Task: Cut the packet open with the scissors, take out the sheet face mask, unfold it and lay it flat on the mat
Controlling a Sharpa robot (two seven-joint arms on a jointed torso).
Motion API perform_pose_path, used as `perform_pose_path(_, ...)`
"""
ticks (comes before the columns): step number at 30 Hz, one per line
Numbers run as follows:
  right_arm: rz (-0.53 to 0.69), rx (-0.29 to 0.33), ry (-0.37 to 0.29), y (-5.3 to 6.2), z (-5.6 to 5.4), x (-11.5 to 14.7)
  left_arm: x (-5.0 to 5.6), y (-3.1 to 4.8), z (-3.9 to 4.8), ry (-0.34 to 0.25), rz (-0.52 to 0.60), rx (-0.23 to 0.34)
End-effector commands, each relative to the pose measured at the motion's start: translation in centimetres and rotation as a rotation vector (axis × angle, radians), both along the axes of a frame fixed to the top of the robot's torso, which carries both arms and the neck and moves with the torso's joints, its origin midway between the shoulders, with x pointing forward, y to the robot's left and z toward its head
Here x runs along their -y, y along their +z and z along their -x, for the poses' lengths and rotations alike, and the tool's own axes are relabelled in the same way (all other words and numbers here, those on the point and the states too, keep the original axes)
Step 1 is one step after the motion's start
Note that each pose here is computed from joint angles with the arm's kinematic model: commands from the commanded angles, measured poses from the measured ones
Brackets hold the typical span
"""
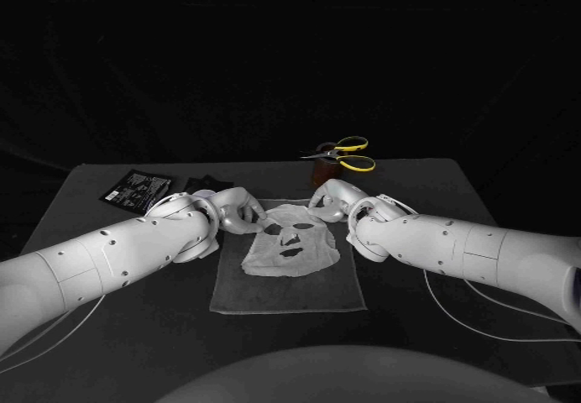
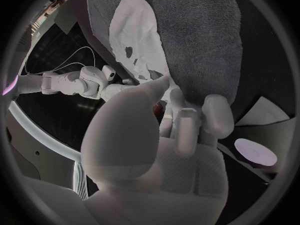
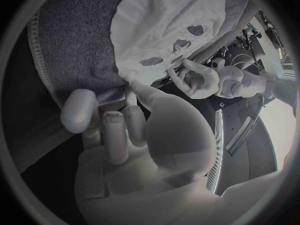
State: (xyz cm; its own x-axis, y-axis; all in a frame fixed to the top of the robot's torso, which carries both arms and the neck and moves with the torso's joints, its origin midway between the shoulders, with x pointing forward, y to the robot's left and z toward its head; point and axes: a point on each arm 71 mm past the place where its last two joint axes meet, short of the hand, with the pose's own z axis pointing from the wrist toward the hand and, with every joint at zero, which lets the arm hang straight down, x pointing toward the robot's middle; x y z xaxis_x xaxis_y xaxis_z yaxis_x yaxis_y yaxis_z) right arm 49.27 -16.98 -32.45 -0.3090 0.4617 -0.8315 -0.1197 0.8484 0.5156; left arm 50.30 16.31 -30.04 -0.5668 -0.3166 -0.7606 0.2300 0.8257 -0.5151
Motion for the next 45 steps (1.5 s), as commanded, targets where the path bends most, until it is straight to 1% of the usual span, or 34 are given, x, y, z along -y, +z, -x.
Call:
perform_pose_path(1,-0.002,0.033,-0.016,0.3,-0.1,0.2,0.0,-0.47,0.29,-0.011,-0.017,-0.038)
perform_pose_path(20,0.020,0.029,-0.039,0.2,-0.7,1.3,0.0,-0.48,0.28,-0.009,-0.019,-0.038)
perform_pose_path(28,0.054,0.025,-0.059,0.1,-0.8,1.8,-0.1,-0.48,0.27,-0.009,-0.019,-0.037)
perform_pose_path(39,-0.004,0.049,-0.054,0.5,-0.9,1.8,-0.1,-0.47,0.24,-0.006,-0.019,-0.034)
perform_pose_path(45,-0.013,0.065,-0.068,0.7,-0.7,2.3,-0.1,-0.38,0.19,-0.003,-0.011,-0.023)
